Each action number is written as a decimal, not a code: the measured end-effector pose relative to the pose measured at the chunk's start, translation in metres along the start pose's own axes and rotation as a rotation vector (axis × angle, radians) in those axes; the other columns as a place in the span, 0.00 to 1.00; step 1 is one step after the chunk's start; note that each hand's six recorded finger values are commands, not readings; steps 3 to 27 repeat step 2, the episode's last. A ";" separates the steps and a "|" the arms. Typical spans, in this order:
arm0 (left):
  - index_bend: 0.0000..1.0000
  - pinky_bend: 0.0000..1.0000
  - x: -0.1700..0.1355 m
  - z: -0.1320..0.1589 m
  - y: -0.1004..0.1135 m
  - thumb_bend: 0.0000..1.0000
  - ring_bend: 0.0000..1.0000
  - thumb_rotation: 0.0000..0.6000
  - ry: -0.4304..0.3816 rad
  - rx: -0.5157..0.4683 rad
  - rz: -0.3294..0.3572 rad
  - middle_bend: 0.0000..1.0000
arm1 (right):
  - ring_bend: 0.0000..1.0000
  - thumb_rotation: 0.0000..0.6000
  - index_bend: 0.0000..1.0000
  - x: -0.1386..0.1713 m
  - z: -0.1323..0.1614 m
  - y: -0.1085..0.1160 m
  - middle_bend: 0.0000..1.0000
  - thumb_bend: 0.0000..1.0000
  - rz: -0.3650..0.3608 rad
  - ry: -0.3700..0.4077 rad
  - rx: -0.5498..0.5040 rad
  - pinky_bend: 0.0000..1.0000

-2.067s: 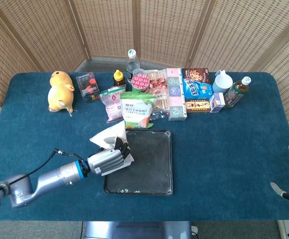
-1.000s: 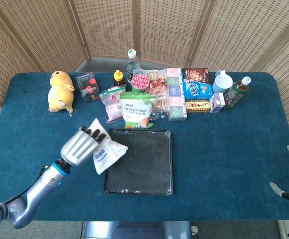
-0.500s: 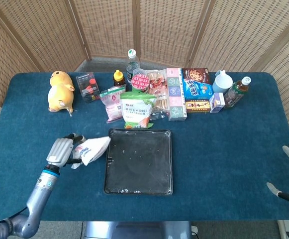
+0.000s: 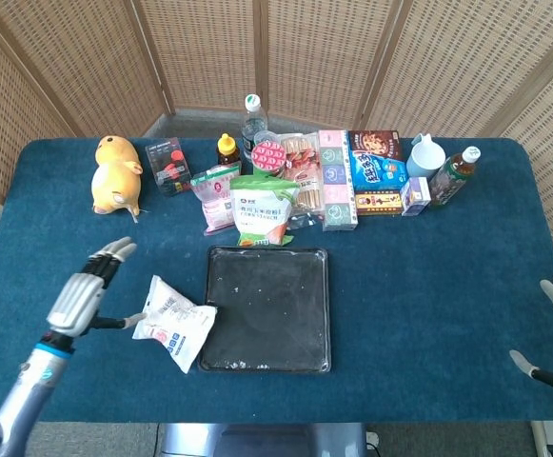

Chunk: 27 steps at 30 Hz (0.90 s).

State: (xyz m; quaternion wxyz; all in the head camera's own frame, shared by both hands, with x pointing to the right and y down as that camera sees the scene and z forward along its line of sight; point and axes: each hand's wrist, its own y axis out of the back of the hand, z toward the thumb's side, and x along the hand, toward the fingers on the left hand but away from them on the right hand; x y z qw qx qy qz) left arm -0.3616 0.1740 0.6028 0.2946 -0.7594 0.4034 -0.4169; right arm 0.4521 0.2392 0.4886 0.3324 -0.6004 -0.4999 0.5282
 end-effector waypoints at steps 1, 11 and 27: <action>0.00 0.08 -0.005 -0.004 0.006 0.00 0.00 0.96 0.008 0.033 0.000 0.00 | 0.02 1.00 0.01 0.000 0.000 0.000 0.00 0.00 -0.001 0.000 0.000 0.00; 0.00 0.08 -0.011 -0.008 0.013 0.00 0.00 0.98 0.022 0.077 0.000 0.00 | 0.02 1.00 0.01 0.000 0.000 0.000 0.00 0.00 -0.002 0.000 0.000 0.00; 0.00 0.08 -0.011 -0.008 0.013 0.00 0.00 0.98 0.022 0.077 0.000 0.00 | 0.02 1.00 0.01 0.000 0.000 0.000 0.00 0.00 -0.002 0.000 0.000 0.00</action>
